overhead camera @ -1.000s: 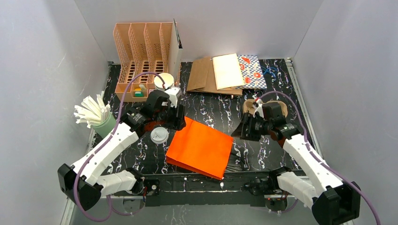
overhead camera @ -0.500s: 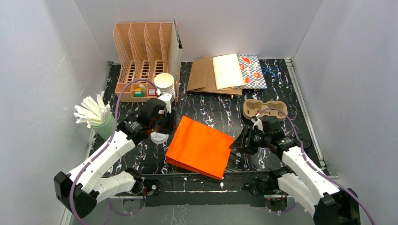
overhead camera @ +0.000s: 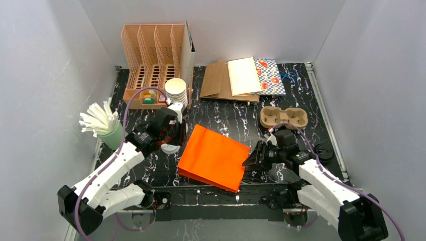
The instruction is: Pack the takeout coffee
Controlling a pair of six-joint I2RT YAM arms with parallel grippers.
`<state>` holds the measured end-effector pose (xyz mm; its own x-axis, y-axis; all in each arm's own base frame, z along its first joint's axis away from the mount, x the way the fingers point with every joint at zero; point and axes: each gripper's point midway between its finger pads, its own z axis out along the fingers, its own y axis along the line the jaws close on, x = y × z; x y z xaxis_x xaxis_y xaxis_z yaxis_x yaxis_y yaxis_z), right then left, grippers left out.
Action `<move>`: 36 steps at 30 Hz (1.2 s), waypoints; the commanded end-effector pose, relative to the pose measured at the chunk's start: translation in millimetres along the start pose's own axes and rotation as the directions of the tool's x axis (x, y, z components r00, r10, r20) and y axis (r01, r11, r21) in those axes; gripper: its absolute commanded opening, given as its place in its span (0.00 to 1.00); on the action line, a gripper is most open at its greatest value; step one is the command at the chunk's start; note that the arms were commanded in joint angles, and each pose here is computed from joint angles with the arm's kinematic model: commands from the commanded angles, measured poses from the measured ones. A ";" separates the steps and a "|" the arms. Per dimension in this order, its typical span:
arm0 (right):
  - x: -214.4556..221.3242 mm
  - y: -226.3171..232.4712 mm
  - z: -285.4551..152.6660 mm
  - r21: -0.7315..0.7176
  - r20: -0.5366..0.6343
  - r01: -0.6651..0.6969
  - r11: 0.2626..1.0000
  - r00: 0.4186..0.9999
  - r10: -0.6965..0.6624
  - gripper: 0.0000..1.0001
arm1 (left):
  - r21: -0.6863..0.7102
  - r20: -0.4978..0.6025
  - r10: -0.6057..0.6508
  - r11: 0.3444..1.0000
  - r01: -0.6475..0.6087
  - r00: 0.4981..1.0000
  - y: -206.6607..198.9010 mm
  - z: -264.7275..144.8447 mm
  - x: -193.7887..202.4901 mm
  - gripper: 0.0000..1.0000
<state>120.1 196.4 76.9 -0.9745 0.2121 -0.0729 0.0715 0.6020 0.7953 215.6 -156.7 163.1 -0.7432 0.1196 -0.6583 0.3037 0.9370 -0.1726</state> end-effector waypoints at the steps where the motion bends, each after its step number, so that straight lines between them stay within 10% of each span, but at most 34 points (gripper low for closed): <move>1: -0.1 13.4 7.9 -0.065 -0.011 0.017 0.998 1.000 -0.018 0.53 | -0.007 0.014 0.011 1.000 -0.011 1.000 3.9 -6.1 -0.9 0.33; 12: -3.3 29.4 26.6 -0.105 -0.011 0.036 0.994 0.999 -0.037 0.46 | 0.017 0.020 -0.007 1.000 0.007 1.000 -0.4 -10.5 -1.0 0.33; 17: -23.8 61.7 7.0 -0.103 0.079 0.106 0.989 0.992 -0.098 0.01 | 0.003 0.041 -0.025 1.000 0.025 0.999 1.4 -14.8 -6.2 0.33; 36: -139.7 197.2 -69.4 0.230 0.191 0.419 0.878 0.866 -0.463 0.01 | 0.100 0.086 -0.069 0.993 0.060 0.994 -16.8 -15.1 -16.8 0.44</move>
<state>238.5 246.1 294.4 -0.8305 0.1399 -0.5391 -0.3179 0.6757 0.6651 215.9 -163.0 186.6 -0.7140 0.0528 -0.6981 0.3010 0.9234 -0.2380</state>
